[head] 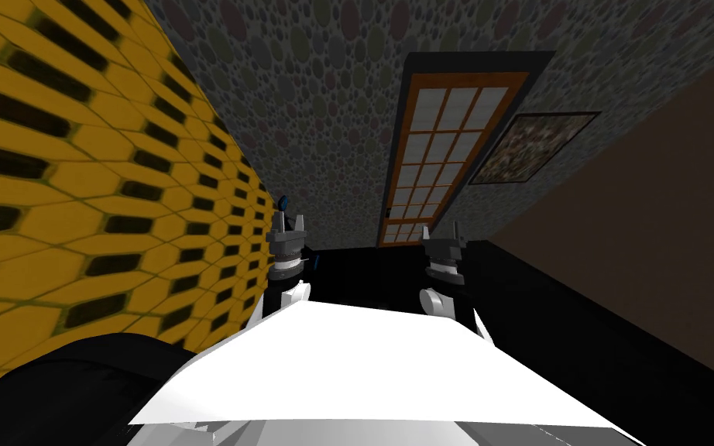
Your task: Pull the door open
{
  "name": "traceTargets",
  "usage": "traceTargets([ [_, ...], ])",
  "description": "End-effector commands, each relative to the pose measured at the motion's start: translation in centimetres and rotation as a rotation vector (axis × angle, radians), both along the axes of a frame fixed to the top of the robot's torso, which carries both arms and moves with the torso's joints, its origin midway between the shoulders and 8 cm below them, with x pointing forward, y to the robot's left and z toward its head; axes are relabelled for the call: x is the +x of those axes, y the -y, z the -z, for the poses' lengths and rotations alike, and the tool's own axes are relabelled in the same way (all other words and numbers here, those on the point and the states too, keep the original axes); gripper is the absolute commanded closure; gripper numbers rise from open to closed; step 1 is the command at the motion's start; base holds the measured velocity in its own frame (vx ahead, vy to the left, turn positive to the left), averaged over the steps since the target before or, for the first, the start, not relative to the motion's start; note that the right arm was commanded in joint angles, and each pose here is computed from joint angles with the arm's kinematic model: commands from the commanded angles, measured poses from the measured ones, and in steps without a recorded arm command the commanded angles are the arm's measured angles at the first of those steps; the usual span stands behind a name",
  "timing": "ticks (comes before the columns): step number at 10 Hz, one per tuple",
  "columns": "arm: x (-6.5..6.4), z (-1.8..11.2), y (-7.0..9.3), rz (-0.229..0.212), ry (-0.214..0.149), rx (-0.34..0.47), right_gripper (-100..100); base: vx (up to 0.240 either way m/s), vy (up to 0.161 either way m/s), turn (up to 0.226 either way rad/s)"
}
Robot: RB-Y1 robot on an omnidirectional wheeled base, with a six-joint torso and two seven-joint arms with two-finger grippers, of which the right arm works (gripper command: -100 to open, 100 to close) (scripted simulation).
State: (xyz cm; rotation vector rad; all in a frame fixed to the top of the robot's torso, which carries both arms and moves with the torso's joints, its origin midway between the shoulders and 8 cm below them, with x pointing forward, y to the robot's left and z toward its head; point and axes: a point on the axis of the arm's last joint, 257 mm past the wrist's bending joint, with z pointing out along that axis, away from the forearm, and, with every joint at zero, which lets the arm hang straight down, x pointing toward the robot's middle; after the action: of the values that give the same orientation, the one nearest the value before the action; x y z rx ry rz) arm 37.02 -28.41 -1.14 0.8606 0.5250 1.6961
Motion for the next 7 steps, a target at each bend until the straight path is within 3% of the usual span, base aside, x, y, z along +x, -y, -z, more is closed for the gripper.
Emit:
traceTargets([
  [1, 0.5, 1.3, -0.2, -0.036, -0.013, 0.044, -100, 0.112, -0.029, 0.092],
  [7, 2.0, 5.6, -0.4, -0.146, -0.068, 0.196, -100, 0.11, -0.036, 0.074],
])
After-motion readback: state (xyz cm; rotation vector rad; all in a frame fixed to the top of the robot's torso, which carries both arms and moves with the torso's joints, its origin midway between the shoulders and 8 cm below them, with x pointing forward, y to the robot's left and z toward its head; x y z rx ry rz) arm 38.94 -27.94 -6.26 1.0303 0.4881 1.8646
